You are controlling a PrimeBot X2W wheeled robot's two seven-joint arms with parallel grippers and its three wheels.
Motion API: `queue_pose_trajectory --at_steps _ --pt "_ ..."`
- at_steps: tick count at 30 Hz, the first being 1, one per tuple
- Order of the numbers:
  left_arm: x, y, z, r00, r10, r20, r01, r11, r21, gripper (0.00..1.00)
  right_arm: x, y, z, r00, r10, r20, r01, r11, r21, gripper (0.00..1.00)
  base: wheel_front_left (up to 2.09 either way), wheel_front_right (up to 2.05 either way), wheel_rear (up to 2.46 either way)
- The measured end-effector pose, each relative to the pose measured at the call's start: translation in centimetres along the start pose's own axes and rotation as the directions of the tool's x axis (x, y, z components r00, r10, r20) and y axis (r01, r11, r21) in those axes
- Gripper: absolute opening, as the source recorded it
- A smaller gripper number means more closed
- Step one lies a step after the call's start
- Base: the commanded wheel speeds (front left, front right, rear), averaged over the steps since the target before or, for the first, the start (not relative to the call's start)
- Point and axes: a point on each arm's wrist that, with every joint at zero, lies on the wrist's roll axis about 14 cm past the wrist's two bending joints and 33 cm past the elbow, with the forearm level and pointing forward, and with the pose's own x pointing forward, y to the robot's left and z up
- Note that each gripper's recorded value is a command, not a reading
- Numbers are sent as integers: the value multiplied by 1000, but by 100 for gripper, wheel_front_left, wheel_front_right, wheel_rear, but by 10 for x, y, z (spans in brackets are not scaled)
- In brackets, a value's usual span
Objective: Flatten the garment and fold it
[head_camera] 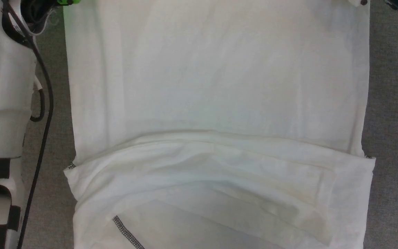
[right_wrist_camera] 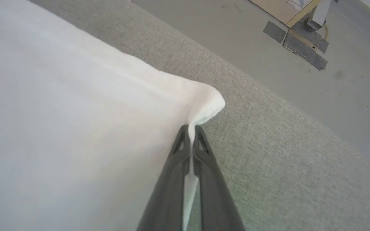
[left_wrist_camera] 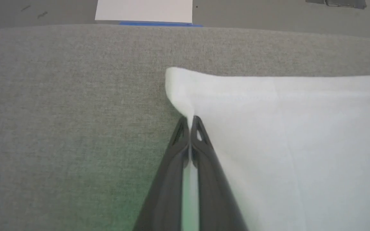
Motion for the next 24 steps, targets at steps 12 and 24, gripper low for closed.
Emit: queue_pose_trajectory --at_steps 12,24 --pt "-28 6 89 920 4 392 -29 998 58 0 -32 -46 69 953 -127 275 109 991 79 0 0 0 0" --pt "-70 -10 110 842 -123 526 58 989 138 0 -69 -37 86 919 -111 379 77 992 104 0 0 0 0"
